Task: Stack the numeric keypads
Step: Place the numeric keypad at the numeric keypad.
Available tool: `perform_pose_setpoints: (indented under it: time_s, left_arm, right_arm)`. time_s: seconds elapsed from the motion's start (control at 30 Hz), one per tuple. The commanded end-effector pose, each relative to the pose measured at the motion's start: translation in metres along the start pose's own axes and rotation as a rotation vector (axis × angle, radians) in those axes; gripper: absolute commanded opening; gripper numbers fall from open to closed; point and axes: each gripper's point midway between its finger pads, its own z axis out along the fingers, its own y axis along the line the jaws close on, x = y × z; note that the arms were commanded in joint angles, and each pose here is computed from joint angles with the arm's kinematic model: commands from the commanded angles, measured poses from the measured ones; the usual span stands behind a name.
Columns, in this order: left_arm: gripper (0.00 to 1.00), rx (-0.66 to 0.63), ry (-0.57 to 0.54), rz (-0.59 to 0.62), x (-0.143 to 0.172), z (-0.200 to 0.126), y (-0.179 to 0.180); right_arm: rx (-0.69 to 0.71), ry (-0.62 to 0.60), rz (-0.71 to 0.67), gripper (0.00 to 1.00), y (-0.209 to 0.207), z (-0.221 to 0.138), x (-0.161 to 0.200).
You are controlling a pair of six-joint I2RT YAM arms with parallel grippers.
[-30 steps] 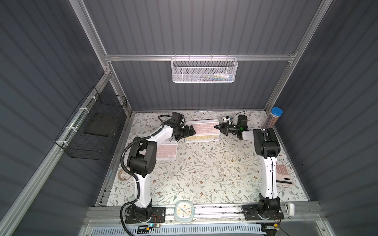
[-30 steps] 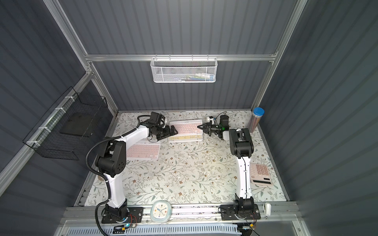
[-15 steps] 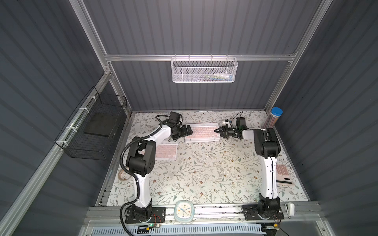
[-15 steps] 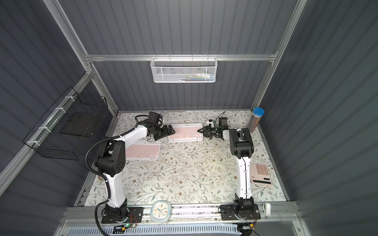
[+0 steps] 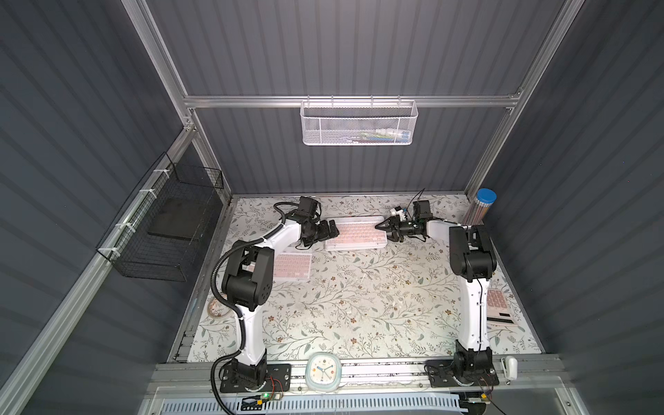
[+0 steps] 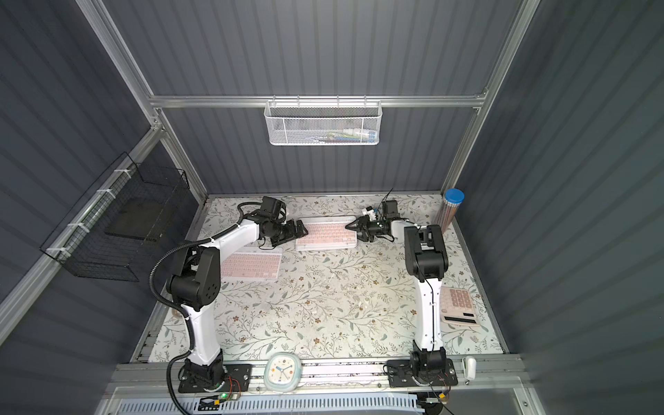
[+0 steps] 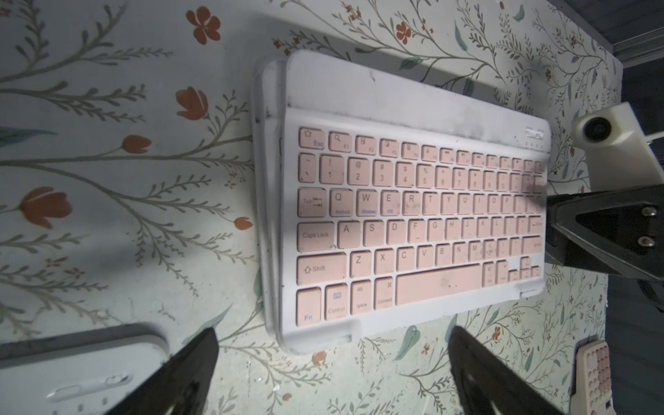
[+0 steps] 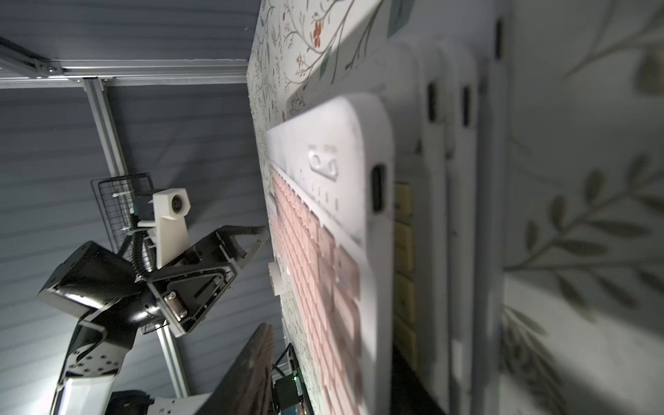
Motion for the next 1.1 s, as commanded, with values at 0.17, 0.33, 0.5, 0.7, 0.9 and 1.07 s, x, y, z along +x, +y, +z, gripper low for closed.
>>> perform_pose_setpoints:
  time_s: [0.17, 0.33, 0.5, 0.7, 0.9, 1.07]
  left_arm:
    - [1.0, 0.013, 0.013, -0.012, 0.003, 0.003, 0.002]
    - [1.0, 0.009, 0.018, -0.011, 0.006, 0.004, 0.004]
    - [1.0, 0.0, 0.026, -0.01, 0.011, 0.005, 0.008]
    - [1.0, -0.007, 0.031, -0.011, 0.013, 0.006, 0.01]
    - [1.0, -0.021, 0.023, -0.001, 0.011, 0.002, 0.011]
    - [1.0, -0.048, 0.012, 0.022, 0.008, -0.005, 0.013]
  right_arm:
    - [0.121, -0.012, -0.044, 0.5, 0.007, -0.007, -0.002]
    - [0.177, -0.018, -0.046, 0.52, 0.003, -0.004, -0.001]
    - [0.194, -0.018, -0.049, 0.56, 0.003, -0.001, -0.003]
    - [0.261, -0.033, -0.063, 0.59, 0.002, -0.006, -0.008]
    - [0.331, -0.046, -0.076, 0.66, 0.002, -0.014, -0.012]
    - [0.359, -0.077, -0.109, 0.99, 0.017, -0.024, -0.016]
